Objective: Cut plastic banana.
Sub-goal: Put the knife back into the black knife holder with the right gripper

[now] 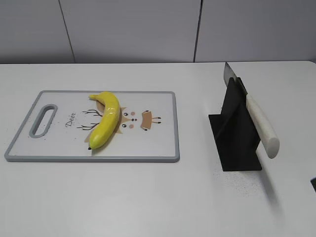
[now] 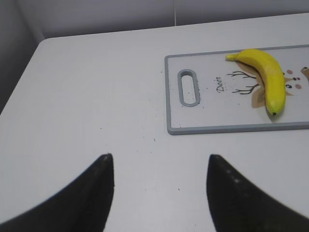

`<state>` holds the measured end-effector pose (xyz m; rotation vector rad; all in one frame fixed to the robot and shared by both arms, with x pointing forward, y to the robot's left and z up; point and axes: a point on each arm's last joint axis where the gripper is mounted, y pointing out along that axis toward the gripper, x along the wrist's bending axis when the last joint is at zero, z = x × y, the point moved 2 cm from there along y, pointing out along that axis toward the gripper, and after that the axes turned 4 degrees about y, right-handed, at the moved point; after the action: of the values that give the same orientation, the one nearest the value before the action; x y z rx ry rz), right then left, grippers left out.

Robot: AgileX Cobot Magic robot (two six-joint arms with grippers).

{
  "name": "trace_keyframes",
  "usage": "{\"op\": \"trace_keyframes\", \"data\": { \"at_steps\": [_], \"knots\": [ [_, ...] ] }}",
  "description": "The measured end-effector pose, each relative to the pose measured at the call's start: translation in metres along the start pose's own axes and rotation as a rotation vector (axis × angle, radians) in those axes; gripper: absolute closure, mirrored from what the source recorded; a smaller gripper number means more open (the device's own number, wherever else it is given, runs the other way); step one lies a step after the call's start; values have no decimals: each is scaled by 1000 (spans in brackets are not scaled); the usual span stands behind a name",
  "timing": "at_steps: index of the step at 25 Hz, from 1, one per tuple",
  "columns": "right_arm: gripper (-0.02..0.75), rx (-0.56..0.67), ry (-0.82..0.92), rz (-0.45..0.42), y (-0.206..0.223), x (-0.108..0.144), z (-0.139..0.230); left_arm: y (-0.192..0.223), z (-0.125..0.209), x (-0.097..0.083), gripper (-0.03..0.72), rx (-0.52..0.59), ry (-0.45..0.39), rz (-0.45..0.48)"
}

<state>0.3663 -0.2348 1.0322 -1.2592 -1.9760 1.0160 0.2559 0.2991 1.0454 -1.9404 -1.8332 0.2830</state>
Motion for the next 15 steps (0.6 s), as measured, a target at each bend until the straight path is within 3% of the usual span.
{"op": "trace_keyframes", "data": {
  "at_steps": [7, 15],
  "knots": [
    [157, -103, -24, 11, -9, -5, 47, 0, 0, 0, 104, 0, -2, -1],
    [160, -314, -40, 9, -37, -6, 70, 0, 0, 0, 104, 0, -2, -1]
  ]
}}
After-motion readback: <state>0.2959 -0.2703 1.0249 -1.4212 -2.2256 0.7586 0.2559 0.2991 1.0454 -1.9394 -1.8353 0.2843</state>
